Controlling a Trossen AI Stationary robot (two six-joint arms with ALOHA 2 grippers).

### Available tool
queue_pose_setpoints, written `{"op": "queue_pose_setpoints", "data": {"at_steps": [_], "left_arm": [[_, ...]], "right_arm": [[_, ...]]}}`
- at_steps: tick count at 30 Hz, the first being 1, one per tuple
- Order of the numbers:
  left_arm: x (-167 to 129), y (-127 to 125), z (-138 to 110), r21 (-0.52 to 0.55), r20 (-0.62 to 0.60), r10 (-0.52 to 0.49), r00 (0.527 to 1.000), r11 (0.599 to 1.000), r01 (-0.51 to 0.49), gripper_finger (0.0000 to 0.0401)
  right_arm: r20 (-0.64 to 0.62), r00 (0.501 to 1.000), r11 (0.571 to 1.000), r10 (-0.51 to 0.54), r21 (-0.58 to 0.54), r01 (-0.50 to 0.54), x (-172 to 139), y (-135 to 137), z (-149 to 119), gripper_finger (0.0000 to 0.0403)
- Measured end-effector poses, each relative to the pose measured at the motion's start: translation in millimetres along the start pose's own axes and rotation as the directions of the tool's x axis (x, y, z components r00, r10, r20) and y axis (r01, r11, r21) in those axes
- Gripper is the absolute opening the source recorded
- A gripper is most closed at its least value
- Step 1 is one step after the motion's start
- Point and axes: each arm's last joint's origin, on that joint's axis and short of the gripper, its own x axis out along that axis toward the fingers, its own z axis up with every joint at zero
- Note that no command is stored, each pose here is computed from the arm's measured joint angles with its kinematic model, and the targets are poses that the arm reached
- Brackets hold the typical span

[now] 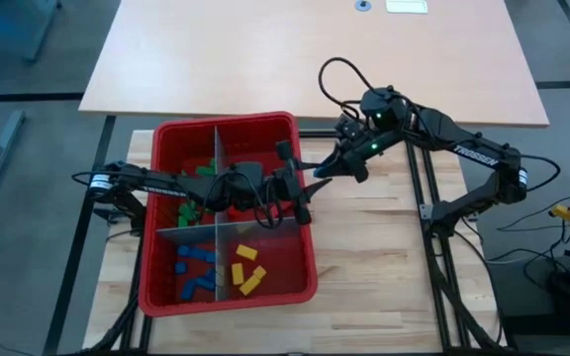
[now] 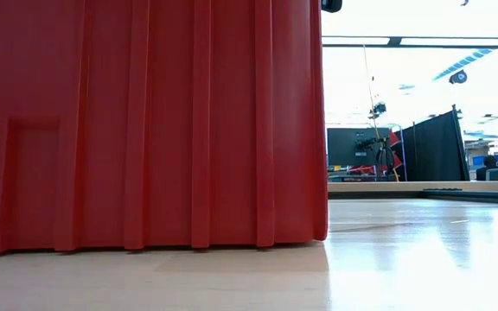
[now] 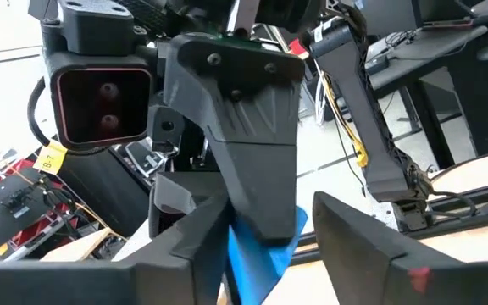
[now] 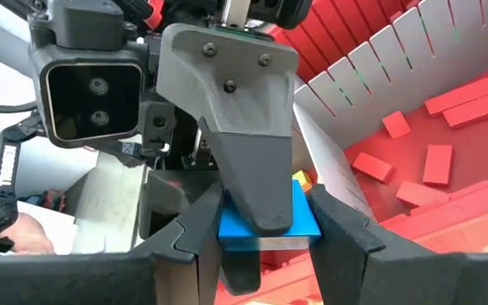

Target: Sort blocks

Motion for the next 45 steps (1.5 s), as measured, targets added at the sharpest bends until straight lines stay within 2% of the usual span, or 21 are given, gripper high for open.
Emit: {"op": "queue_pose_setpoints", "data": {"at_steps": [8, 17, 21, 29, 33, 37, 41, 45], "left_arm": [[0.1, 0.2, 0.4, 0.006, 0.004, 0.004, 1.000, 1.000, -0.004, 0.0072], [0.1, 0.2, 0.4, 0.000, 0.004, 0.003, 1.000, 1.000, -0.003, 0.0071], [0.1, 0.2, 0.5, -0.008, 0.005, 0.003, 1.000, 1.000, -0.003, 0.0070], [-4.4, 2.9, 7.5, -0.028, 0.031, 0.006, 1.000, 1.000, -0.005, 0.0067], [-12.6, -5.3, 3.0, 0.022, -0.075, -0.044, 0.996, 0.999, 0.046, 0.0067], [-33.5, -3.9, 6.0, 0.048, -0.194, -0.079, 0.978, 0.995, 0.090, 0.0067], [-57.6, -8.1, 5.8, 0.029, -0.314, -0.154, 0.937, 0.985, 0.171, 0.0067], [-98.3, -1.9, 12.8, -0.021, -0.425, -0.169, 0.889, 0.984, 0.177, 0.0067]], "right_arm": [[-0.010, 1.000, 1.000, 0.011, 0.017, -0.010, 1.6, 2.2, -1.4, 0.0121], [-0.010, 1.000, 0.999, 0.012, 0.029, -0.012, 1.8, 2.7, -1.5, 0.0122], [-0.008, 1.000, 1.000, 0.017, 0.024, -0.017, 1.8, 3.0, -1.1, 0.0134], [0.072, 0.993, 0.995, 0.089, -0.055, -0.085, -1.4, 11.2, 8.0, 0.0154], [0.102, 0.989, 0.992, 0.106, -0.081, -0.098, -7.2, 13.6, 11.1, 0.0151], [0.153, 0.981, 0.988, 0.118, -0.117, -0.101, -9.9, 14.4, 16.8, 0.0147], [0.196, 0.973, 0.985, 0.124, -0.143, -0.097, -19.5, 16.3, 20.0, 0.0146], [0.217, 0.971, 0.985, 0.100, -0.158, -0.066, -25.4, 12.7, 21.7, 0.0148]]}}
